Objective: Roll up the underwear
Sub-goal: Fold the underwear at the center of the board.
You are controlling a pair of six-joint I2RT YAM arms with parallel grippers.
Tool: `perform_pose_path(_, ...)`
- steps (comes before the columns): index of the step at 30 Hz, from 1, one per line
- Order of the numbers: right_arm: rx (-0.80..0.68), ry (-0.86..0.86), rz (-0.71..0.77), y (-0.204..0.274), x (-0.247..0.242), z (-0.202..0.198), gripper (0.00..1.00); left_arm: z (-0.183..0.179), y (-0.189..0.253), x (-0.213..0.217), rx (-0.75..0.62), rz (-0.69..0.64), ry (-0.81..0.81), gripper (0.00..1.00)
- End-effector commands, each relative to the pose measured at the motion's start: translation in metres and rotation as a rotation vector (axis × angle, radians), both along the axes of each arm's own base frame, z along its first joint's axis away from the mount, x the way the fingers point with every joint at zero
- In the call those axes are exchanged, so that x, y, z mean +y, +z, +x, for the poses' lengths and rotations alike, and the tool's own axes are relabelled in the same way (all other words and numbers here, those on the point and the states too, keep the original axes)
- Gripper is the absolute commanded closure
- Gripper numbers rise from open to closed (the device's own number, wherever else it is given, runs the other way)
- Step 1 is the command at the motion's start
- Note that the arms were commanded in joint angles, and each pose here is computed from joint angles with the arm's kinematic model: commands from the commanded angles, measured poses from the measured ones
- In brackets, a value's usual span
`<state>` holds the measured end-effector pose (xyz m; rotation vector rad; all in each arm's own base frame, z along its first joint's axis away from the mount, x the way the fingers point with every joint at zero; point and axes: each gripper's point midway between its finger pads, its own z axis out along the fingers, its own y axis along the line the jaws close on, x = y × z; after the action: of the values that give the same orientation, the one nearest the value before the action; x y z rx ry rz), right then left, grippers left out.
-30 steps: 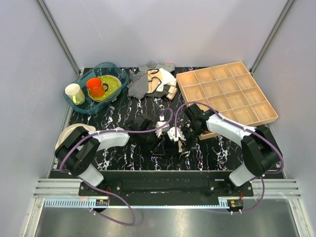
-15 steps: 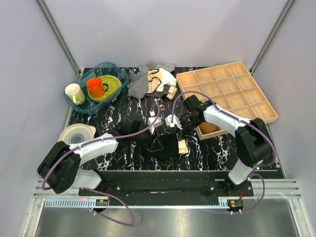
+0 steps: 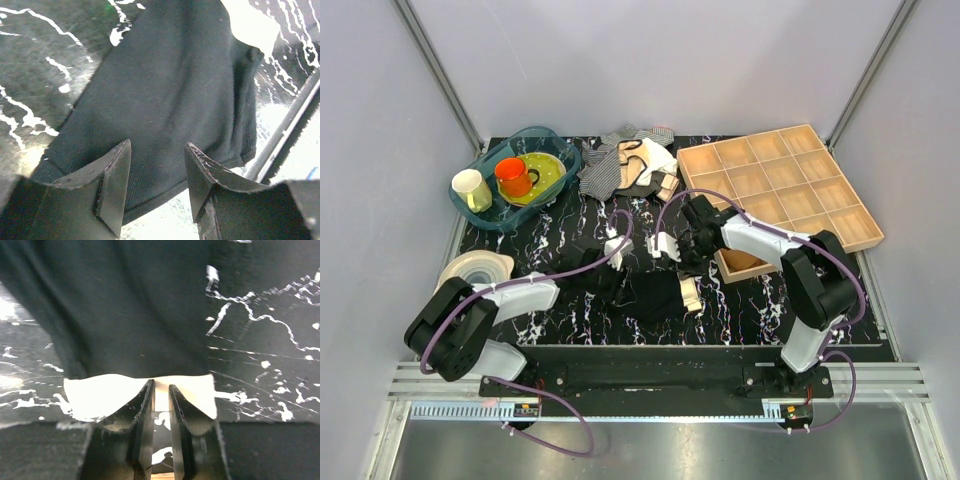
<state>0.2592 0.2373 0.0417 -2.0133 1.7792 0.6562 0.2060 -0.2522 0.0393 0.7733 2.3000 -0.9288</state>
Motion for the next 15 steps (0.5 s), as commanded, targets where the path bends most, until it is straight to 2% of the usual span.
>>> perform_pose_path(1,-0.127,-0.103,-0.055,-0.007,0.0,0.038,0.75,0.025,0.005,0.009,-0.056,-0.002,0.13,0.49)
perform_pose_path(8,-0.132,-0.152,-0.124,-0.024,-0.005,0.052,0.76,0.035,-0.002,0.024,-0.017,0.027,0.24,0.46)
perform_pose_path(15,-0.136,-0.221,-0.184,-0.03,-0.014,0.062,0.78,0.044,-0.019,0.052,0.057,0.115,0.417,0.46)
